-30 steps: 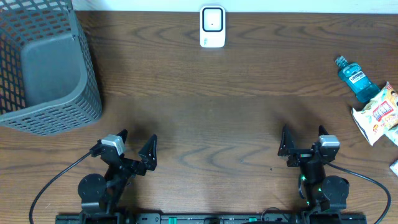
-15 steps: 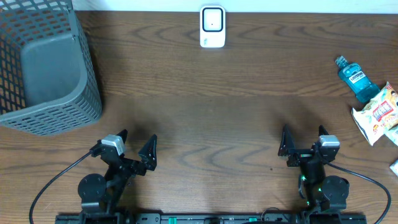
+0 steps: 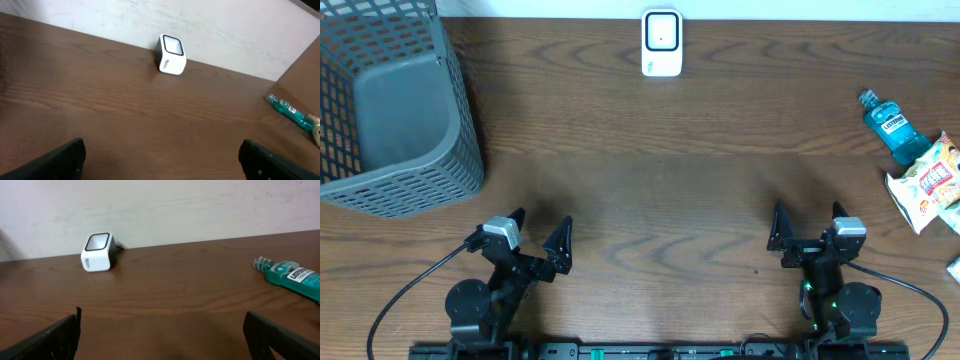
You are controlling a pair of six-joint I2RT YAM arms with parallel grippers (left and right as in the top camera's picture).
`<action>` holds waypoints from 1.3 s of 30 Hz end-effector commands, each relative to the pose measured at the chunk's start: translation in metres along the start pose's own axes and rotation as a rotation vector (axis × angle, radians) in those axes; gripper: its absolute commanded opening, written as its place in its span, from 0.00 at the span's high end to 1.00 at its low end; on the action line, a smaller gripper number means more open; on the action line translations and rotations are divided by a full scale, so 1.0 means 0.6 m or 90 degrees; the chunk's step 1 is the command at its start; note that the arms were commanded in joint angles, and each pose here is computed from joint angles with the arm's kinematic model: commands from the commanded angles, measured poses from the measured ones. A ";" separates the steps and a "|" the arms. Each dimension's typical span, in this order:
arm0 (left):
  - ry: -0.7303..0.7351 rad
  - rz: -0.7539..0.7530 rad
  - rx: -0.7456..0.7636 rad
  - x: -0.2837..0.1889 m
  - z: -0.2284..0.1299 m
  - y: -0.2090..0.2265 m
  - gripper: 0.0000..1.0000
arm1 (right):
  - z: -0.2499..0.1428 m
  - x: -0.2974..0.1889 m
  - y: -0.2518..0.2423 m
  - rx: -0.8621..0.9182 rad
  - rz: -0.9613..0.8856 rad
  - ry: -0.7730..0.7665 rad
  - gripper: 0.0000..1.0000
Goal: Scan the item barcode
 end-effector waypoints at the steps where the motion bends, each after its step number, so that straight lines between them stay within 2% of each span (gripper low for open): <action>1: -0.010 -0.001 0.013 -0.003 0.009 -0.003 0.02 | 0.000 0.000 -0.002 0.004 -0.004 -0.002 0.01; 24: -0.010 -0.001 0.013 -0.003 0.008 -0.003 0.02 | 0.000 0.000 -0.002 0.004 -0.004 -0.002 0.01; 28: -0.054 0.002 0.030 -0.001 0.029 -0.002 0.02 | 0.000 0.000 -0.002 0.004 -0.004 -0.002 0.01; 34: -0.090 0.108 0.023 0.000 0.034 0.045 0.02 | 0.000 0.000 -0.002 0.004 -0.004 -0.002 0.01; 39: -0.121 0.249 -0.048 -0.013 0.029 0.105 0.02 | 0.000 0.000 -0.002 0.004 -0.004 -0.002 0.01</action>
Point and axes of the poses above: each gripper's point midway between its finger pads, its own x axis out along the fingers, its own y axis along the line the jaws close on, z = x × y, the point moved 2 cm from there along -x, back along the fingers, and after that the axes turned 5 degrees about x, right-handed, at the moved point
